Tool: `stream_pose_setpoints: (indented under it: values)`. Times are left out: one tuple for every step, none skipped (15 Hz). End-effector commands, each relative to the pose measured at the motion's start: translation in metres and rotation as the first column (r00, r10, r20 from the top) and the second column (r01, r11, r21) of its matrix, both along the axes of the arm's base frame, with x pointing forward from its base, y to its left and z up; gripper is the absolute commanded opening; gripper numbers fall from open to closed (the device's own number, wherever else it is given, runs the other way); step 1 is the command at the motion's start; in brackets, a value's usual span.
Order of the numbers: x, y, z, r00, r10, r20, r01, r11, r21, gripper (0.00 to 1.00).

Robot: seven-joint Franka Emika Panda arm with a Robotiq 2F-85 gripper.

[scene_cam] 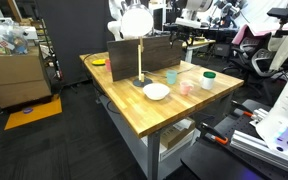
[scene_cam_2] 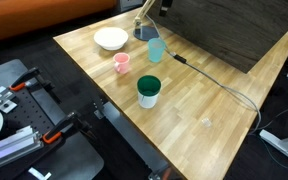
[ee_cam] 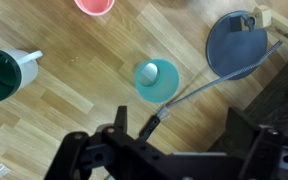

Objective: Pick up the blue cup and pour the water in the white bowl

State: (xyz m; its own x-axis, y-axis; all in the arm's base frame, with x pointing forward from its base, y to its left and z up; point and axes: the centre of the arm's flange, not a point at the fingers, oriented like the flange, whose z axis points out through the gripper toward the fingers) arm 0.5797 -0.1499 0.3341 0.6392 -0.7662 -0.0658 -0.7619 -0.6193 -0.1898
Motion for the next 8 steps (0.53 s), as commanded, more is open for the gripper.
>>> stream_pose_setpoints:
  values:
    - [0.000, 0.000, 0.000, 1.000, 0.000, 0.000, 0.000, 1.000, 0.000, 1.00]
    - [0.005, -0.003, -0.003, 1.000, -0.010, 0.000, 0.010, 0.998, 0.070, 1.00]
    - [0.009, -0.007, -0.005, 0.999, -0.038, -0.002, 0.038, 0.993, 0.115, 1.00]
    - [0.012, -0.011, -0.008, 0.998, -0.068, -0.005, 0.068, 0.987, 0.149, 1.00]
    - [0.014, -0.020, -0.009, 0.993, -0.114, -0.005, 0.113, 0.974, 0.198, 1.00]
    - [0.016, -0.028, -0.012, 0.987, -0.158, -0.006, 0.155, 0.961, 0.229, 1.00]
    - [0.016, -0.039, -0.014, 0.980, -0.200, 0.002, 0.192, 0.946, 0.262, 1.00]
    - [0.016, -0.050, -0.018, 0.972, -0.234, 0.002, 0.224, 0.932, 0.284, 1.00]
